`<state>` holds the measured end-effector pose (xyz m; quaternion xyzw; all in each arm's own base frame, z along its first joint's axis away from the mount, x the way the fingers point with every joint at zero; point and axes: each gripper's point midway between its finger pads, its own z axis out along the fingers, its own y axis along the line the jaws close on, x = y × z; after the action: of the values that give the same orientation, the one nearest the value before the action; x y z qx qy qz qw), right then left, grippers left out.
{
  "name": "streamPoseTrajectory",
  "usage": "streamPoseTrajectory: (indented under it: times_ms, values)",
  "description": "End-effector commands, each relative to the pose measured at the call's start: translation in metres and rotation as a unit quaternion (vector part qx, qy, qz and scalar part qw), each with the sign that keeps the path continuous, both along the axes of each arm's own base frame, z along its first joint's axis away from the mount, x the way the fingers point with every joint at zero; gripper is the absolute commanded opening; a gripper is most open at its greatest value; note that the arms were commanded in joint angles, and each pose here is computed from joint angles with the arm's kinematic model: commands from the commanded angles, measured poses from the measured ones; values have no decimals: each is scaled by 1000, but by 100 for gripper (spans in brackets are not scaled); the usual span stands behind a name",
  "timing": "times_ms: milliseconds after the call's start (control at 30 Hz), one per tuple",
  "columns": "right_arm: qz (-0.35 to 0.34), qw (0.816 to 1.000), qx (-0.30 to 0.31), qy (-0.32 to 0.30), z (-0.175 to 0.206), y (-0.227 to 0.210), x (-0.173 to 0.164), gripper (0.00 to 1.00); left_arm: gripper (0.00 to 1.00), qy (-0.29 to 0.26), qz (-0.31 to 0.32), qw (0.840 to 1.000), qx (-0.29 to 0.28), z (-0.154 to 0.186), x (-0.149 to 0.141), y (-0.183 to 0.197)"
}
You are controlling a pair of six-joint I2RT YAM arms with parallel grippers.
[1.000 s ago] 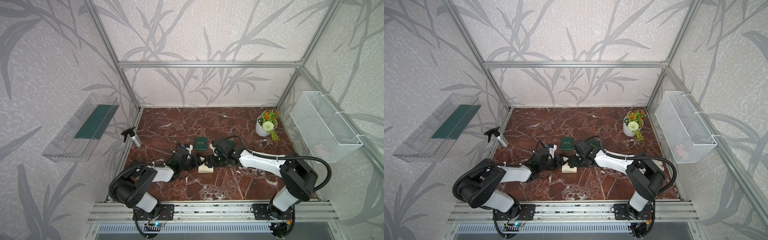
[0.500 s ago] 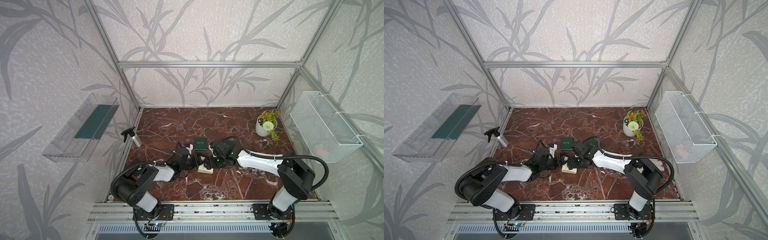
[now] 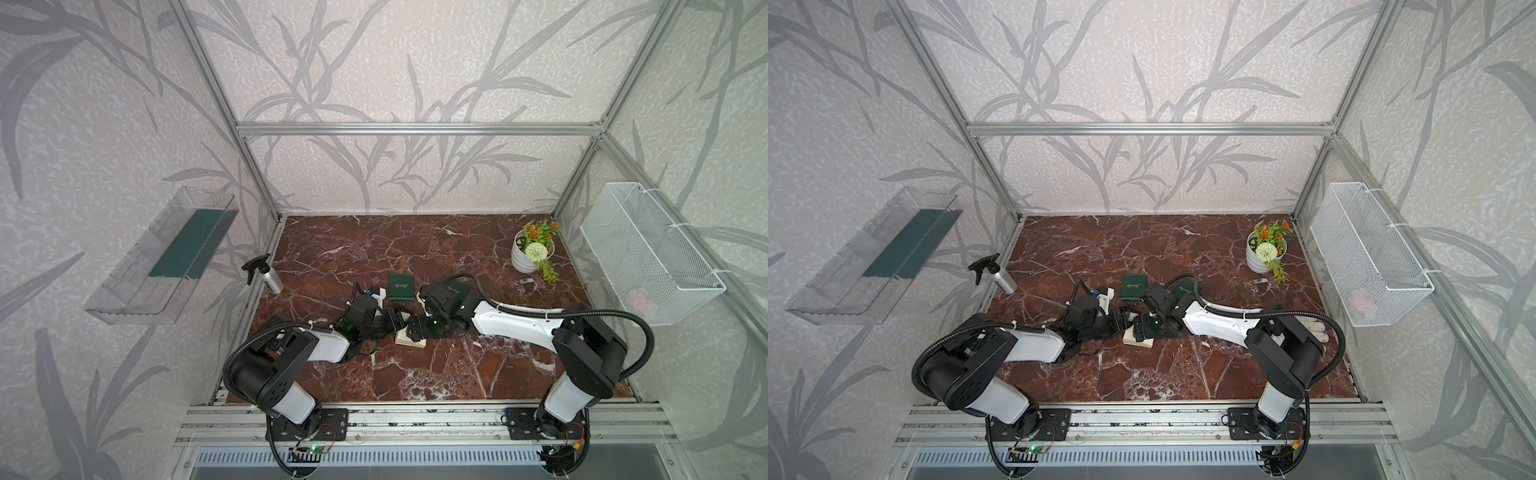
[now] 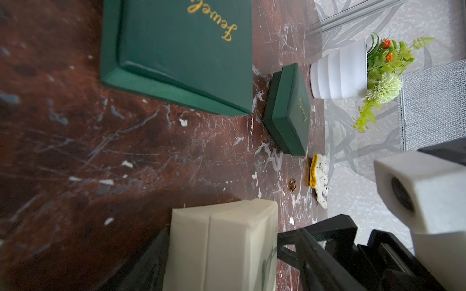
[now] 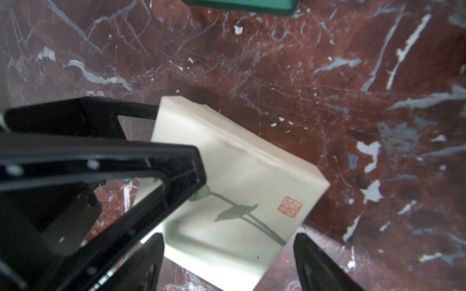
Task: Take the rings out of the lift-off lid box
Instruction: Close the lid on the jewelry box.
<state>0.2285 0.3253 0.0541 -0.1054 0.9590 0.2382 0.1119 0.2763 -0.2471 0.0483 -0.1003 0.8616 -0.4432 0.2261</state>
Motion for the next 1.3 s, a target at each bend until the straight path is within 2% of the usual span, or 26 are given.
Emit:
streamPoseTrajectory:
  times_ms: [0, 700, 967, 1267]
  values:
    - [4, 999, 28, -21, 17, 21, 8, 83, 78, 17, -8, 1000, 1, -6, -6, -3]
    - [-37, 999, 9, -13, 4, 25, 14, 85, 78, 16, -15, 1000, 8, -7, -8, -6]
    - [-35, 997, -61, -25, -3, 19, 12, 85, 78, 17, -19, 1000, 3, -8, -8, -8]
    - [-44, 997, -46, -31, 2, 18, 11, 85, 79, 4, -9, 999, 32, -1, -10, 4]
